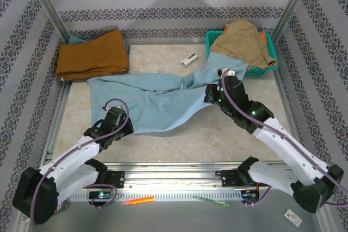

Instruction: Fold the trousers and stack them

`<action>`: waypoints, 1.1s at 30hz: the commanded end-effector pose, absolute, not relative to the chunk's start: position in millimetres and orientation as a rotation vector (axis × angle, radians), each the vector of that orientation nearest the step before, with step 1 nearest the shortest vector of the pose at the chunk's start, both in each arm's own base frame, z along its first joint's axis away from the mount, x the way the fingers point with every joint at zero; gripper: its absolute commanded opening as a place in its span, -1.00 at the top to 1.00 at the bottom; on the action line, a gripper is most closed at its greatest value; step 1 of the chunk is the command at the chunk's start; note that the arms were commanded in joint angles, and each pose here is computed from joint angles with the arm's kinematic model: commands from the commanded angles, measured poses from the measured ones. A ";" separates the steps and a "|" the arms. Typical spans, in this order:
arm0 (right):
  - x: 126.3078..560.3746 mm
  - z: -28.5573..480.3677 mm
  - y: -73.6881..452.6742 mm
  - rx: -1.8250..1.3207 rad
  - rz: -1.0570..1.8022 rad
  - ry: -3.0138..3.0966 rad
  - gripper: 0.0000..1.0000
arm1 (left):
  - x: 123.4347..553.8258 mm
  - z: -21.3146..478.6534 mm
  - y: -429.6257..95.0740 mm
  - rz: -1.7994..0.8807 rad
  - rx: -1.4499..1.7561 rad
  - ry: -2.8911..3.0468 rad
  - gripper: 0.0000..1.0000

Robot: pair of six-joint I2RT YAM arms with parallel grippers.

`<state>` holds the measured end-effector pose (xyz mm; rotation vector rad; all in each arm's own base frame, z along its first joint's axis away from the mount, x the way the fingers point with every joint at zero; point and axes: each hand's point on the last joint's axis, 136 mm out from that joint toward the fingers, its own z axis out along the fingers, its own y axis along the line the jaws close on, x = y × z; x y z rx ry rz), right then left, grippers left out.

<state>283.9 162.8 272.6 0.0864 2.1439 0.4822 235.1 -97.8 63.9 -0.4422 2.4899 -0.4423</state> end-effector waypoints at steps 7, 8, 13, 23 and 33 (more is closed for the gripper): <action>256.5 201.4 198.3 0.071 0.342 2.318 1.00 | 215.5 74.8 -83.0 -0.402 -0.441 2.472 1.00; 254.4 194.7 208.1 0.061 0.358 2.339 0.81 | 213.9 77.4 -81.1 -0.396 -0.444 2.470 1.00; 243.6 170.8 225.0 -0.025 0.364 2.483 -0.18 | 212.3 94.6 -75.9 -0.370 -0.434 2.454 1.00; 237.0 173.2 80.5 0.425 0.294 2.398 -0.47 | 243.9 100.3 -110.1 -0.490 -0.362 2.469 0.13; 304.5 110.2 -23.9 0.971 0.253 2.394 -0.51 | 276.1 92.9 -125.2 -0.465 -0.349 2.474 -0.55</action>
